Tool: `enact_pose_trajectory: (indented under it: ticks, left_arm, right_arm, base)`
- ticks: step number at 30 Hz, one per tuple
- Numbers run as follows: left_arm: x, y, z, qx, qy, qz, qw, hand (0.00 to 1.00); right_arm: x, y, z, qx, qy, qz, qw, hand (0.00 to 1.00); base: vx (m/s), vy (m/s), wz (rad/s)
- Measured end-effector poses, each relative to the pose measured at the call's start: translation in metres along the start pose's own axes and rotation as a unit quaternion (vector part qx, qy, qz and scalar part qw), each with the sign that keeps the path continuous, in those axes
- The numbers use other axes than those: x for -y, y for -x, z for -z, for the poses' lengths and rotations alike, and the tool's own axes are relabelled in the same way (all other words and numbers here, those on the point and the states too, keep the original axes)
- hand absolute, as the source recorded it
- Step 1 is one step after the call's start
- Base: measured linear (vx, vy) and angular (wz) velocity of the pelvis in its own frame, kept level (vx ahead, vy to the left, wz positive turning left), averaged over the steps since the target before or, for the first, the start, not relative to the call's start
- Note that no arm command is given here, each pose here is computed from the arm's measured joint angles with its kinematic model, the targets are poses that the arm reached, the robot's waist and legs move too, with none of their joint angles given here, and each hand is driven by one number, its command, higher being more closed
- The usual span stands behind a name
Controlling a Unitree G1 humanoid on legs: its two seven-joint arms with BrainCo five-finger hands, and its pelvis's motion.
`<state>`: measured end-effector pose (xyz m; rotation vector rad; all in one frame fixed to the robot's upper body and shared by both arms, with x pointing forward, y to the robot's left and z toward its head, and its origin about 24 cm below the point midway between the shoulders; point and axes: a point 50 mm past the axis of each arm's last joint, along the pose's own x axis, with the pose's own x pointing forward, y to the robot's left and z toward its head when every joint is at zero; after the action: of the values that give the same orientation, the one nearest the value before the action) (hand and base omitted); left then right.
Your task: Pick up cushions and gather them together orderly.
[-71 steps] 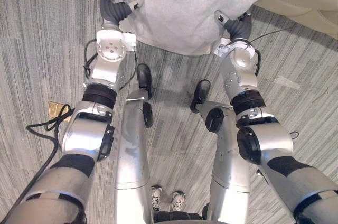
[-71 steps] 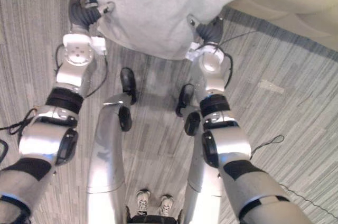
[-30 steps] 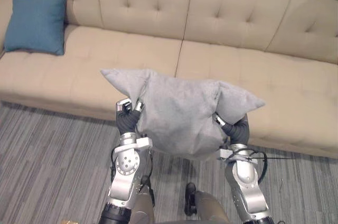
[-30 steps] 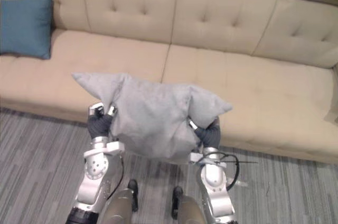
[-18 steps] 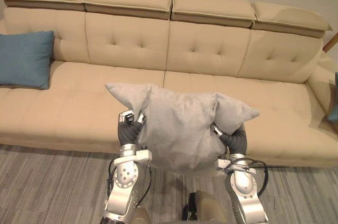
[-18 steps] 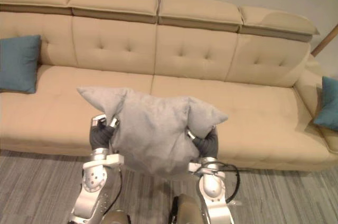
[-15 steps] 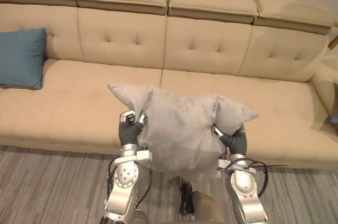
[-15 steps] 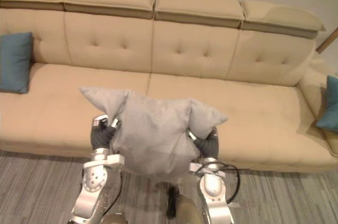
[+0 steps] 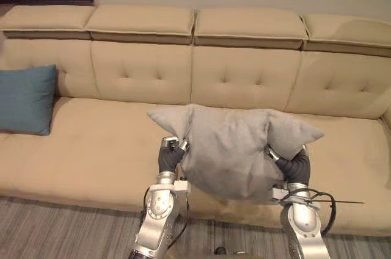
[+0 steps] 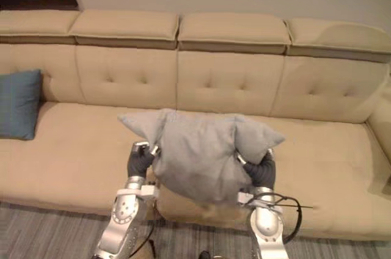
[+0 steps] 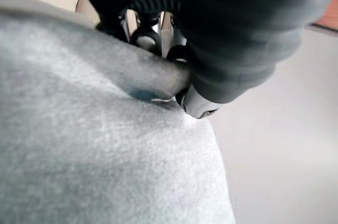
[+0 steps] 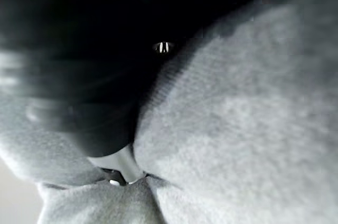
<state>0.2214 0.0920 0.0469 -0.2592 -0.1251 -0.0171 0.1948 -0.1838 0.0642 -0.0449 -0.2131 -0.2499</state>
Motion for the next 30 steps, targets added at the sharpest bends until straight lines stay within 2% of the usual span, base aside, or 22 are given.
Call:
enact_pose_trajectory:
  ticks: [5,13,17,20,25,30]
  left_arm:
    - [-0.003,0.0,-0.007,0.014,-0.012,0.007,1.0,1.0]
    - [0.006,-0.032,-0.051,0.126,-0.036,0.012,0.991,1.0]
    - [0.008,-0.066,-0.085,0.198,-0.036,-0.021,0.979,1.0]
    - [0.014,-0.093,-0.113,0.246,-0.049,-0.03,0.968,1.0]
    - [0.021,-0.143,-0.192,0.354,-0.085,-0.06,0.93,1.0]
    - [0.023,-0.172,-0.229,0.369,-0.104,-0.092,0.919,1.0]
  right_arm:
    - [-0.009,-0.001,0.008,-0.019,-0.021,0.015,0.999,1.0]
    - [-0.037,-0.057,-0.029,0.089,-0.029,0.027,0.995,1.0]
    - [-0.056,-0.094,-0.058,0.15,-0.042,0.033,0.987,1.0]
    - [-0.061,-0.12,-0.081,0.192,-0.023,0.044,0.98,1.0]
    - [-0.065,-0.175,-0.151,0.272,-0.029,0.092,0.958,1.0]
    - [-0.068,-0.198,-0.196,0.306,-0.032,0.112,0.945,1.0]
  base:
    - [0.11,0.201,0.01]
    - [-0.03,0.071,-0.25]
    - [-0.08,0.008,-0.03]
    - [-0.1,-0.009,0.11]
    - [-0.1,-0.017,0.13]
    - [-0.04,-0.005,0.05]
